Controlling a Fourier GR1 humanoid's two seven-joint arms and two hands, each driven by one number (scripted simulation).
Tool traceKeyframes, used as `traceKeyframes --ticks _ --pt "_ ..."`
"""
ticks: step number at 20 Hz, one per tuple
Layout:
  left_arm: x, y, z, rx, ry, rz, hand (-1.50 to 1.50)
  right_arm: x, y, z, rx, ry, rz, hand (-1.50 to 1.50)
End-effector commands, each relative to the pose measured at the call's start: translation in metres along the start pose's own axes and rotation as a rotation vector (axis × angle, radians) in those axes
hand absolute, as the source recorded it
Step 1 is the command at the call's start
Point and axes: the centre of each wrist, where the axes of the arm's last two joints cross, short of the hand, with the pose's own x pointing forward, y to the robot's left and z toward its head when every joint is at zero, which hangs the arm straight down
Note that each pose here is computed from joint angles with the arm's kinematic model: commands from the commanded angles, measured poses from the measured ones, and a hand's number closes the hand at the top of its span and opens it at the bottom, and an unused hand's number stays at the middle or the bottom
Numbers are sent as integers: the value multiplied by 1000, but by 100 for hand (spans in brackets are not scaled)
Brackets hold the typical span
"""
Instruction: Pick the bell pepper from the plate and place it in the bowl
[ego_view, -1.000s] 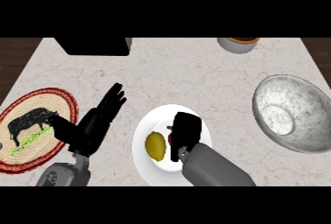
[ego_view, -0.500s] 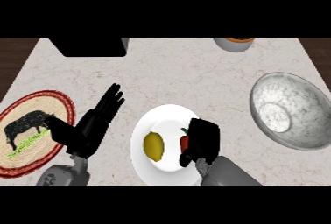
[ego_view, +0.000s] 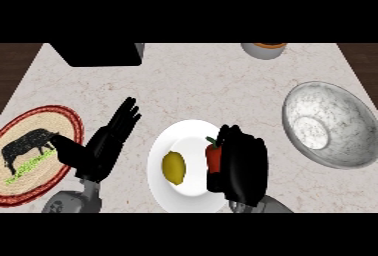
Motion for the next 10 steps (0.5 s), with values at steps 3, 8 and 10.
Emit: traceKeyframes --ticks 3,8,10 --pt "2 6 9 -3 2 -4 0 7 -58 14 -168 210 34 150" --pt "5 -3 -8 10 -7 -10 0 3 -103 9 -239 204 7 150" --pt "-5 -4 4 -19 2 -1 0 -7 -99 13 -244 231 -1 150"
